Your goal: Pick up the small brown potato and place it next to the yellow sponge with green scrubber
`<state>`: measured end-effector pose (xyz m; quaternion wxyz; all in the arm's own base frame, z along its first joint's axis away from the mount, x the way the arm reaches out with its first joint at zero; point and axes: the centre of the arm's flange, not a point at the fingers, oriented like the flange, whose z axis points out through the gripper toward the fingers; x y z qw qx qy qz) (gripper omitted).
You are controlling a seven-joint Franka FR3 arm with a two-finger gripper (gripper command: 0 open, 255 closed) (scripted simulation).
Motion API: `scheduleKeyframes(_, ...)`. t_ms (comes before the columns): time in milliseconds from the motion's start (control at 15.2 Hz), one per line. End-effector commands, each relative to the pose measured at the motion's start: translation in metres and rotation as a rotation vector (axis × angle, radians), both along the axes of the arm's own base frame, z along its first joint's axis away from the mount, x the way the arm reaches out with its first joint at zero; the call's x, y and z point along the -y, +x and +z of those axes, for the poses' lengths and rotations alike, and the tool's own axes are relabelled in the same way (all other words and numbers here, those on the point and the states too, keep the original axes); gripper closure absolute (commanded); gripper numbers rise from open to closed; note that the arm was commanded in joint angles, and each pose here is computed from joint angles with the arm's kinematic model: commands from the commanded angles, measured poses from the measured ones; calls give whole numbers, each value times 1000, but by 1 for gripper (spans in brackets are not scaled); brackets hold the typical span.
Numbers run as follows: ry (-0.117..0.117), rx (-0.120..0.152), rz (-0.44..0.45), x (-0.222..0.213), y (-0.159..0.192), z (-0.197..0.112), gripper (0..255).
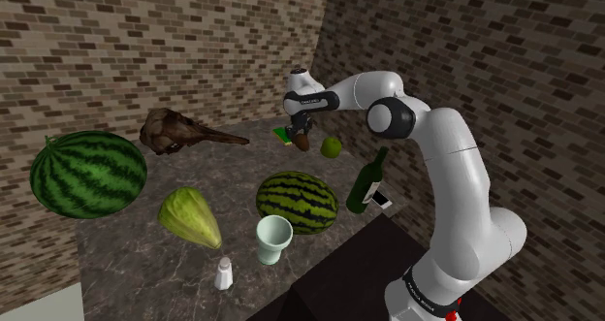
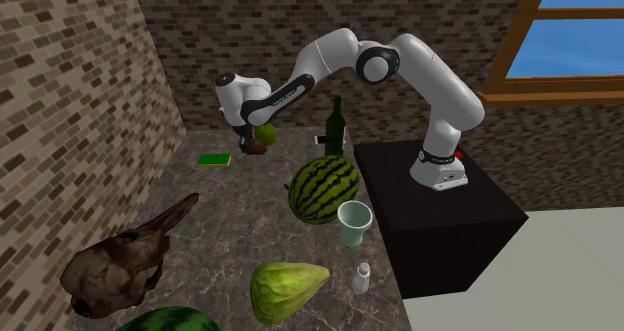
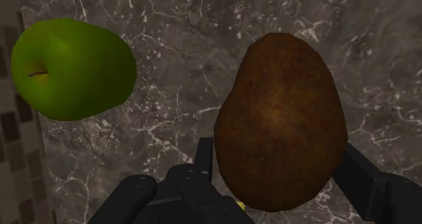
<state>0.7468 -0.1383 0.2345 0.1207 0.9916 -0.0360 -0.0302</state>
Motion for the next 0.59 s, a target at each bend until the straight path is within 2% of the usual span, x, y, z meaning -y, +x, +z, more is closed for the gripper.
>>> scheduleKeyframes(0,0,0,0,-1,0,-11,255)
scheduleKeyframes(528,0,0,0,-1,0,-53,255)
